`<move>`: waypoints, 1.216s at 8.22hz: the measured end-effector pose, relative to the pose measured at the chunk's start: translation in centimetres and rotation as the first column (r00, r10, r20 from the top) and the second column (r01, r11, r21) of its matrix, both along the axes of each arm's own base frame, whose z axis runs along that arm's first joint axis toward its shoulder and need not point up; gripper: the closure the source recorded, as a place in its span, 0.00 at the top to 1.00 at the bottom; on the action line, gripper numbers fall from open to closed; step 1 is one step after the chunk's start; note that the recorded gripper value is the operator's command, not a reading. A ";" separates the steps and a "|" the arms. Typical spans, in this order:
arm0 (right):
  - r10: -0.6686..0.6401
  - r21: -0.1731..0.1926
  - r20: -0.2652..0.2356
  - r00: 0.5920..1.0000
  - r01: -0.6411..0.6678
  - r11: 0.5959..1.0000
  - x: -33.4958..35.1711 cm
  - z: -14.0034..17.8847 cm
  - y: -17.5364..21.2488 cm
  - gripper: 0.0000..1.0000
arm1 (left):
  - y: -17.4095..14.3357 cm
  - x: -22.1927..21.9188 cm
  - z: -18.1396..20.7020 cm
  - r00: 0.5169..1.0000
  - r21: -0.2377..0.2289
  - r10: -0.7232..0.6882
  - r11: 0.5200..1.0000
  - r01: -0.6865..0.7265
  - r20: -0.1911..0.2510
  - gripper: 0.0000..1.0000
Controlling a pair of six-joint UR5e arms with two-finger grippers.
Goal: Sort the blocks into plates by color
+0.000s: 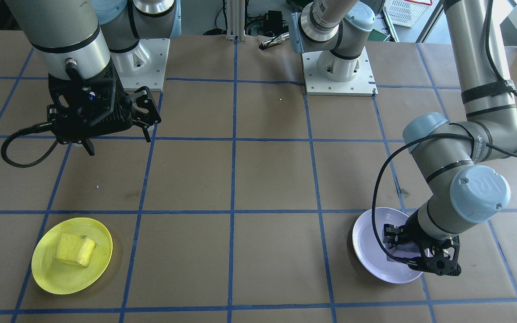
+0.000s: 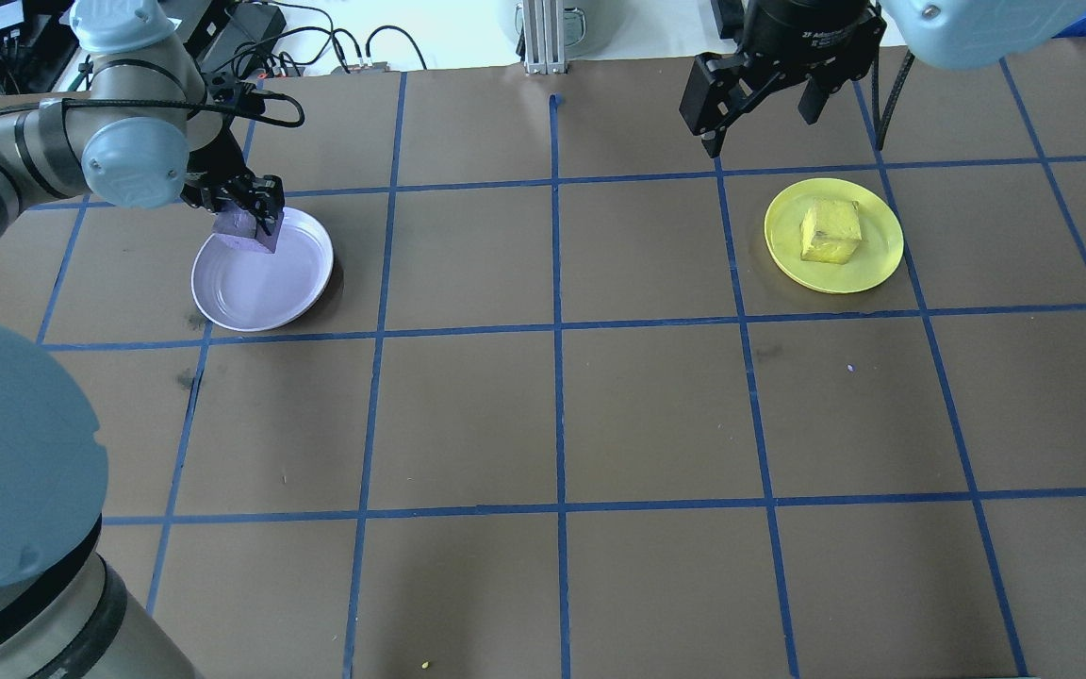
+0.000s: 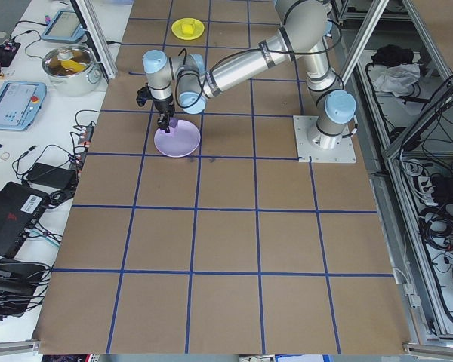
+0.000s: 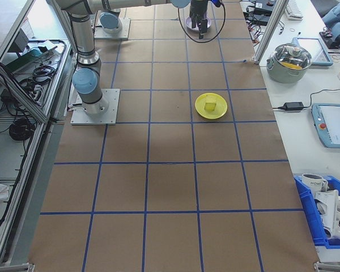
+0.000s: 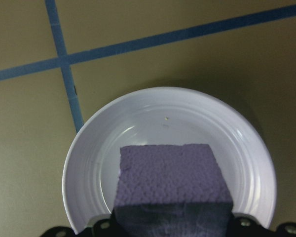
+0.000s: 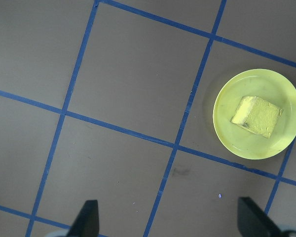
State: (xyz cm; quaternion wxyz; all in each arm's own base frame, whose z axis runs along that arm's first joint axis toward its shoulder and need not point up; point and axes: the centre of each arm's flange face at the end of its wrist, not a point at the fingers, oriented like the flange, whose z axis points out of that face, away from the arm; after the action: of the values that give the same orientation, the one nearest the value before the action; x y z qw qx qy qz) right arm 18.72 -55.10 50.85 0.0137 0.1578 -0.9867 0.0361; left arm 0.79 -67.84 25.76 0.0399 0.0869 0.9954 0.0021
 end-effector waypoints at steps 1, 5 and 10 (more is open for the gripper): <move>0.000 -0.001 -0.001 1.000 0.000 1.000 0.0 0.0 0.0 1.00 | -0.7 -0.1 -1.4 1.000 0.011 -0.001 1.000 0.002 -0.009 1.00; 0.000 -0.009 -0.006 1.000 0.000 1.000 -0.1 0.0 -0.2 1.00 | -0.5 0.1 0.0 1.000 0.016 0.013 1.000 -0.013 0.002 1.00; -0.001 -0.012 -0.024 1.000 0.000 1.000 -0.2 0.2 0.0 1.00 | 5.0 -1.6 11.3 0.989 0.032 0.147 0.989 -0.146 -0.005 1.00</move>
State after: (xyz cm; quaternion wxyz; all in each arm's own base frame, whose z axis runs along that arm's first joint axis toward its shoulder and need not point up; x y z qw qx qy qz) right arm 18.47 -55.10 51.04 0.0264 0.1579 -0.9863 0.0402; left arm -0.84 -62.83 37.02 0.0347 0.0142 0.9991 0.0206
